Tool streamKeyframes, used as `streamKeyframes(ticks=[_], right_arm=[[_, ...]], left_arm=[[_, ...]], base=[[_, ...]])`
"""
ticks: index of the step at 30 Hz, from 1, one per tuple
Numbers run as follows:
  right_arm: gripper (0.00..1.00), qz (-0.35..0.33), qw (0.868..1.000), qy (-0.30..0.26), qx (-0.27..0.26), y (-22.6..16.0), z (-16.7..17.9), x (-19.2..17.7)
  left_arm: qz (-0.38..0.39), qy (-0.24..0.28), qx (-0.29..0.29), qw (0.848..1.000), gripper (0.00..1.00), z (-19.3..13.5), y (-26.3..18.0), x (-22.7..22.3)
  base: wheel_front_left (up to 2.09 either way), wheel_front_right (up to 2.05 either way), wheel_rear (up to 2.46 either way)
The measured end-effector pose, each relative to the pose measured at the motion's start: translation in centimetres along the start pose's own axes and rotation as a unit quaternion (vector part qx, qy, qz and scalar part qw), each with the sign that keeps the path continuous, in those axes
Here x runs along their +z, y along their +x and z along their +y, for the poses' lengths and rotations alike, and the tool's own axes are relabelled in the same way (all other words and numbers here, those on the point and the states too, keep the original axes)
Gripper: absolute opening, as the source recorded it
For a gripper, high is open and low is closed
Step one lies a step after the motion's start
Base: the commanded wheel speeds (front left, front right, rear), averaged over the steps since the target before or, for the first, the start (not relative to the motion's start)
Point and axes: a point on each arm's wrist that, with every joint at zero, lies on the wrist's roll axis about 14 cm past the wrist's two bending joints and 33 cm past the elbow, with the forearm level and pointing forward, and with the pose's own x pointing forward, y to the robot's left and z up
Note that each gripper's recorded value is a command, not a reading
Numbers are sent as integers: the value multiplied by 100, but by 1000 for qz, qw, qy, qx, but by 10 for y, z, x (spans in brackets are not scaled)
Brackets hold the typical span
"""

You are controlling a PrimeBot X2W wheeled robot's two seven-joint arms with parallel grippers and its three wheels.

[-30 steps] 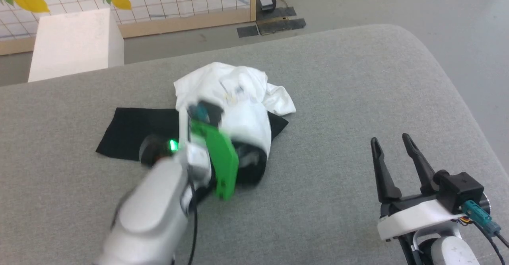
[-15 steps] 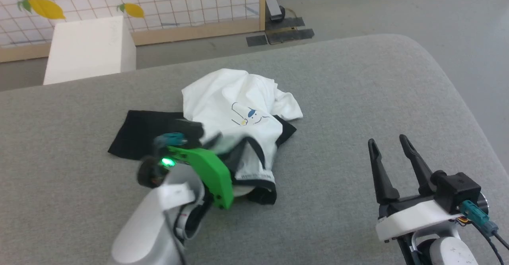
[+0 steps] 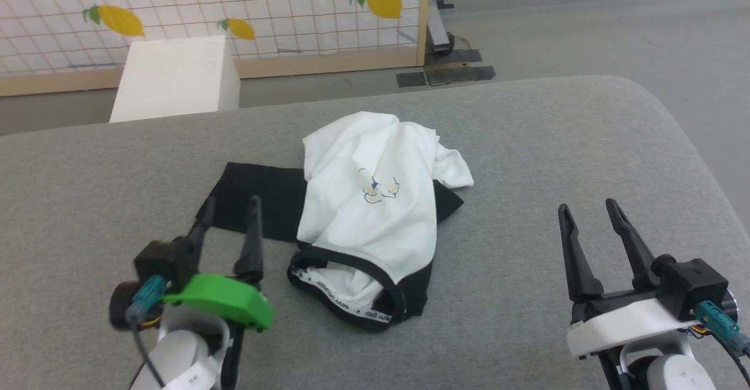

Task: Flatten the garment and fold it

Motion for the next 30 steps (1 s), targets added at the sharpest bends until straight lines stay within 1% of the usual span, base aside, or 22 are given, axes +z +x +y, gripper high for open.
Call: streamKeyframes(ticks=[5, 8, 11, 17, 20, 23, 25, 28, 30], right_arm=[[100, 6, 1000, 3, 13, 6, 8, -3], [100, 14, 1000, 4, 21, 9, 13, -8], [100, 22, 999, 6, 30, 13, 19, -13], [100, 35, 998, 9, 50, 20, 32, -21], [100, 37, 998, 10, 58, 23, 37, -23], [100, 41, 997, 11, 61, 25, 40, -27], [100, 45, 997, 11, 63, 26, 41, -30], [100, 50, 997, 13, 65, 27, 42, -34], [100, 53, 996, 13, 64, 28, 42, -36]], left_arm=[[-20, 20, 47, 998, 100, 30, -15, 11], [-39, 22, 75, 996, 100, 45, -25, 21], [-38, 25, 94, 995, 100, 55, -36, 19], [-41, 19, 112, 993, 100, 65, -47, 19], [-34, 19, 112, 993, 100, 65, -49, 14], [9, 16, 100, 995, 100, 61, -50, -15], [45, 8, 91, 995, 100, 55, -43, -33], [94, 0, 74, 993, 100, 46, -18, -49], [135, -10, 69, 988, 100, 43, 0, -61]], base=[[0, 0, 0], [0, 0, 0], [0, 0, 0], [0, 0, 0], [0, 0, 0], [0, 0, 0], [0, 0, 0], [0, 0, 0], [0, 0, 0]])
